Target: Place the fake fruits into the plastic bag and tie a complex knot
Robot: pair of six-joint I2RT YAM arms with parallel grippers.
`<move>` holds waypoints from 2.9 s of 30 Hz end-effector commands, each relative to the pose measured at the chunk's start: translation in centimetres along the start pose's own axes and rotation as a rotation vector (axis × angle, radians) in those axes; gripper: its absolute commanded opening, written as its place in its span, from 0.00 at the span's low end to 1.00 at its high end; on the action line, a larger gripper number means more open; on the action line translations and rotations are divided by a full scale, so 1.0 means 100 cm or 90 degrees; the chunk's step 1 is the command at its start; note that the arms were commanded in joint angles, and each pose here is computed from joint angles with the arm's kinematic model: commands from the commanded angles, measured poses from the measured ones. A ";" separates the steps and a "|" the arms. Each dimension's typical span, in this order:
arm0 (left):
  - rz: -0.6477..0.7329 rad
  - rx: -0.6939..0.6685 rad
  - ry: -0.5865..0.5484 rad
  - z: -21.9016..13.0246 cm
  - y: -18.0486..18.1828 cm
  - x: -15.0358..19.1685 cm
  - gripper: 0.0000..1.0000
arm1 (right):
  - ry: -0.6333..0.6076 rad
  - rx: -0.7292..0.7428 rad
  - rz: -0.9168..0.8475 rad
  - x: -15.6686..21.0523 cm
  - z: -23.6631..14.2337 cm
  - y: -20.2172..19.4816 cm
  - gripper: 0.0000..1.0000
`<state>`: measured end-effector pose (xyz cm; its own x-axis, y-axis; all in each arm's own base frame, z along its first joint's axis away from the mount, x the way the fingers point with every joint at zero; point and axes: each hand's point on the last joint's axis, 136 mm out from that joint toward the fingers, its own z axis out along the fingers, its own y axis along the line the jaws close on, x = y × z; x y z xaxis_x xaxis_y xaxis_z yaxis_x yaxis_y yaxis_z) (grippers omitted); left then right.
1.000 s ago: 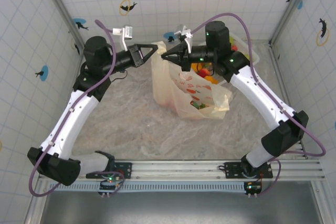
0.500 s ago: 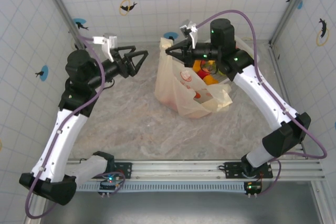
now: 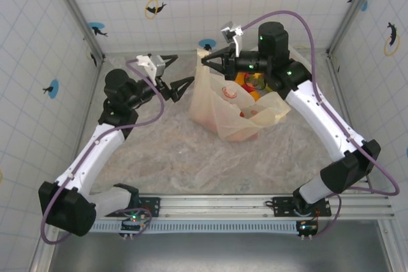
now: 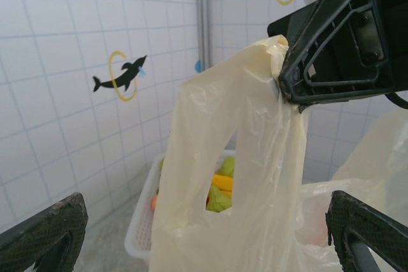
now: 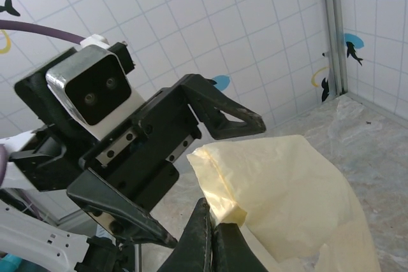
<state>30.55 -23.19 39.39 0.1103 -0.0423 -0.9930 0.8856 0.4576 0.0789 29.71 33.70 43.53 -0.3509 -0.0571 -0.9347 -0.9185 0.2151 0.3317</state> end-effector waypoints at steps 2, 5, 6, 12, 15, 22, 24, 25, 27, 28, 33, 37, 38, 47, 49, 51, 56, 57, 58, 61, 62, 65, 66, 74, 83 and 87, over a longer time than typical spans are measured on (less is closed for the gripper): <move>0.093 0.108 -0.063 0.009 -0.021 -0.033 0.98 | -0.071 -0.027 -0.070 -0.046 -0.022 0.035 0.00; 0.086 0.134 -0.058 0.019 -0.024 -0.031 0.98 | -0.072 -0.027 -0.072 -0.045 -0.023 0.036 0.00; 0.083 0.142 -0.055 0.022 -0.025 -0.029 0.98 | -0.072 -0.027 -0.073 -0.046 -0.022 0.037 0.00; 0.065 0.142 -0.048 0.043 -0.014 -0.027 0.97 | -0.071 -0.027 -0.075 -0.045 -0.023 0.037 0.00; 0.049 0.141 -0.051 0.051 -0.007 -0.028 0.96 | -0.069 -0.027 -0.074 -0.044 -0.022 0.037 0.00; 0.004 0.184 -0.037 0.063 -0.008 -0.017 0.81 | -0.072 -0.028 -0.078 -0.045 -0.022 0.039 0.00; -0.007 0.204 -0.029 0.064 -0.011 -0.009 0.73 | -0.074 -0.027 -0.079 -0.046 -0.022 0.039 0.00; -0.015 0.214 -0.026 0.065 -0.013 -0.006 0.68 | -0.075 -0.023 -0.079 -0.046 -0.023 0.039 0.00; -0.028 0.237 -0.018 0.065 -0.018 0.001 0.59 | -0.077 -0.020 -0.081 -0.047 -0.023 0.038 0.00; -0.035 0.244 -0.013 0.065 -0.020 0.004 0.55 | -0.079 -0.018 -0.082 -0.048 -0.024 0.038 0.00; -0.048 0.263 0.005 0.064 -0.031 0.024 0.52 | -0.099 -0.013 -0.094 -0.057 -0.027 0.039 0.00; -0.046 0.269 0.019 0.065 -0.037 0.034 0.49 | -0.103 -0.016 -0.091 -0.059 -0.027 0.040 0.00; -0.048 0.270 0.021 0.065 -0.037 0.036 0.46 | -0.105 -0.016 -0.091 -0.059 -0.027 0.040 0.00; -0.056 0.260 0.037 0.061 -0.039 0.048 0.09 | -0.117 -0.002 -0.087 -0.065 -0.040 0.041 0.01; -0.054 0.252 0.036 0.060 -0.039 0.047 0.00 | -0.117 0.007 -0.084 -0.065 -0.046 0.039 0.08; -0.051 0.245 0.034 0.059 -0.039 0.046 0.00 | -0.113 0.009 -0.082 -0.063 -0.052 0.040 0.16; -0.045 0.233 0.030 0.058 -0.039 0.042 0.00 | -0.085 0.046 -0.082 -0.046 -0.071 0.034 0.37; -0.045 0.233 0.030 0.058 -0.039 0.042 0.00 | -0.086 0.062 -0.081 -0.044 -0.077 0.030 0.45; -0.045 0.232 0.030 0.057 -0.039 0.042 0.00 | -0.088 0.079 -0.079 -0.043 -0.080 0.025 0.52; -0.045 0.236 0.029 0.058 -0.042 0.041 0.00 | -0.078 0.120 -0.090 -0.032 -0.076 0.014 0.80; -0.044 0.237 0.028 0.058 -0.042 0.040 0.00 | -0.063 0.126 -0.089 -0.026 -0.071 0.010 0.85; -0.039 0.239 0.024 0.058 -0.044 0.037 0.00 | -0.011 0.140 -0.088 -0.011 -0.049 -0.001 0.92; -0.041 0.240 0.025 0.058 -0.044 0.037 0.00 | -0.003 0.135 -0.091 -0.011 -0.042 -0.002 0.93; -0.044 0.240 0.030 0.057 -0.046 0.040 0.00 | 0.004 0.077 -0.047 -0.006 -0.002 -0.015 0.90; -0.060 0.237 0.045 0.056 -0.046 0.054 0.00 | -0.020 0.060 -0.048 -0.017 -0.002 -0.006 0.41; -0.067 0.233 0.051 0.055 -0.047 0.057 0.00 | -0.021 0.051 -0.047 -0.021 -0.002 -0.003 0.21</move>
<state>30.41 -30.61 33.06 -0.0492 0.0100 -0.9987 0.9920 0.1168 -0.0476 31.60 33.88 41.44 -0.3559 -0.0985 -0.9293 -0.8945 0.3236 0.3083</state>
